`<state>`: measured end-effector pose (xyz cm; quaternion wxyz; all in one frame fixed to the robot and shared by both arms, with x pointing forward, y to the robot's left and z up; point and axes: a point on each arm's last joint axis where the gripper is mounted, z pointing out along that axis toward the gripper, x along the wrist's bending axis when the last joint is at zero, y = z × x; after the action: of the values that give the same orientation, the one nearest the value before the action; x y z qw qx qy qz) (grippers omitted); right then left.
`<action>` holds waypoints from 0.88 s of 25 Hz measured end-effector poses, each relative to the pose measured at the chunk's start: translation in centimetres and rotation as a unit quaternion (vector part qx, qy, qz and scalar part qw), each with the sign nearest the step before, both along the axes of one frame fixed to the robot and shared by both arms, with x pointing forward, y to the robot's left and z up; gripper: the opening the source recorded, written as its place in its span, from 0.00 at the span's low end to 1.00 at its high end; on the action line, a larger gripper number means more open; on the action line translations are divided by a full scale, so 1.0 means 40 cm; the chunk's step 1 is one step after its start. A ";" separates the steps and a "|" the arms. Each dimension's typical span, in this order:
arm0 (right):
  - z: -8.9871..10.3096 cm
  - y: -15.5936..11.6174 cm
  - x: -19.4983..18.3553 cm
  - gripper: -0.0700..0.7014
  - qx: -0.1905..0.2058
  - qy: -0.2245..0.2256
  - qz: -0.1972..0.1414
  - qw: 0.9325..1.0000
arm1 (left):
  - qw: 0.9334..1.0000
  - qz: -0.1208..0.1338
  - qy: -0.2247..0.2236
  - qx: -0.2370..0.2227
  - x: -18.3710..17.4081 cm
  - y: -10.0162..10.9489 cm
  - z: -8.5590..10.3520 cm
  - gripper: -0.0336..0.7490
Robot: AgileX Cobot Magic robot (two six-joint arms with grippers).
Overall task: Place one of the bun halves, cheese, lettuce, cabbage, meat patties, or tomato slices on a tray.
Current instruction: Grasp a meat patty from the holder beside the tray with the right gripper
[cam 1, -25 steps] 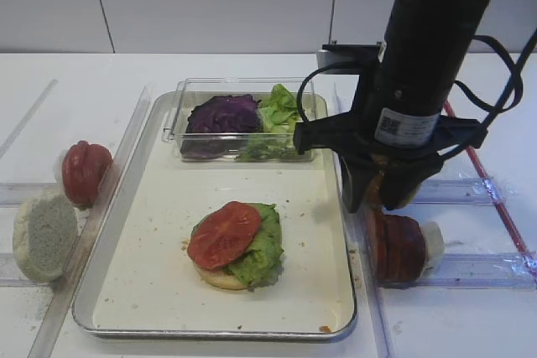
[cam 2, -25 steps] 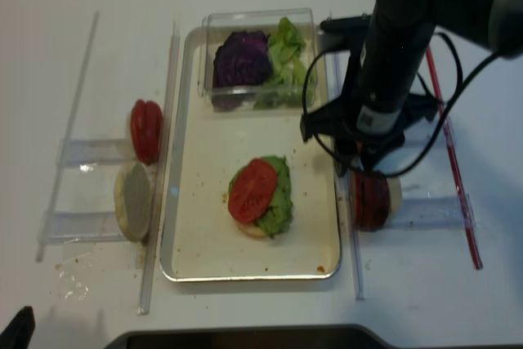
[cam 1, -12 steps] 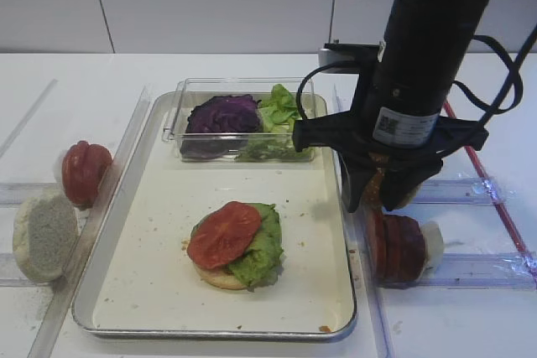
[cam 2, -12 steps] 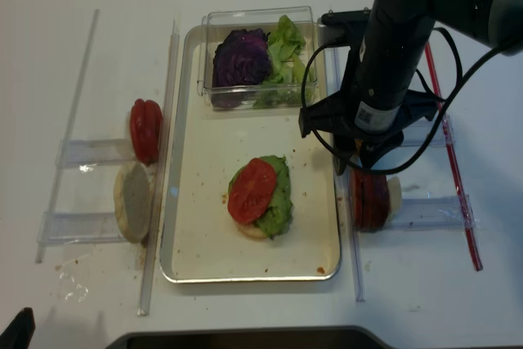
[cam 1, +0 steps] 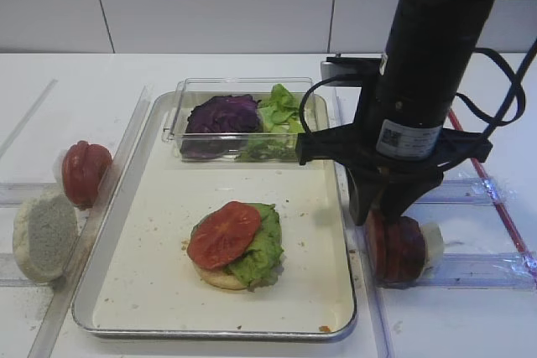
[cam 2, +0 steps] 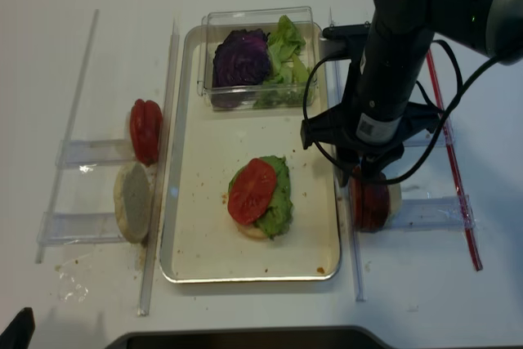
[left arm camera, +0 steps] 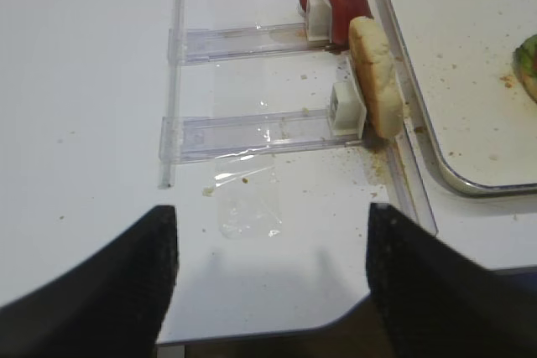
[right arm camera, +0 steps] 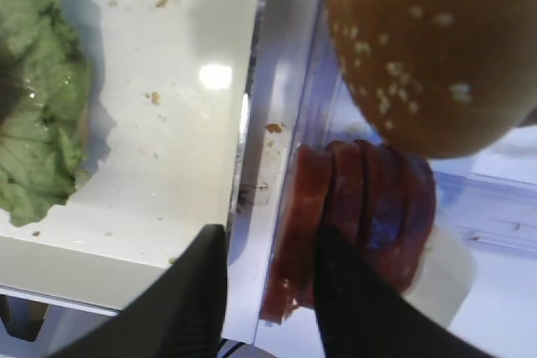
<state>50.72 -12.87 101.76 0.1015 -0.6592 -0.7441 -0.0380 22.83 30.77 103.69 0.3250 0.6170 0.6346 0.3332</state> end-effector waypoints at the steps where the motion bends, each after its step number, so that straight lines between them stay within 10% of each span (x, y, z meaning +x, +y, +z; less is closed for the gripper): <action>1: 0.000 0.000 0.000 0.43 -0.001 0.000 0.000 1.000 | 1.000 0.000 0.000 0.000 0.000 0.000 0.000 0.60; 22: -0.016 -0.015 0.000 0.20 -0.029 -0.008 0.034 0.999 | 1.000 0.000 0.000 0.000 0.000 0.000 0.000 0.60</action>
<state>50.72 -13.47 101.10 0.0777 -0.6355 -0.7680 -0.0187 22.83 30.77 103.69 0.3250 0.6170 0.6346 0.3332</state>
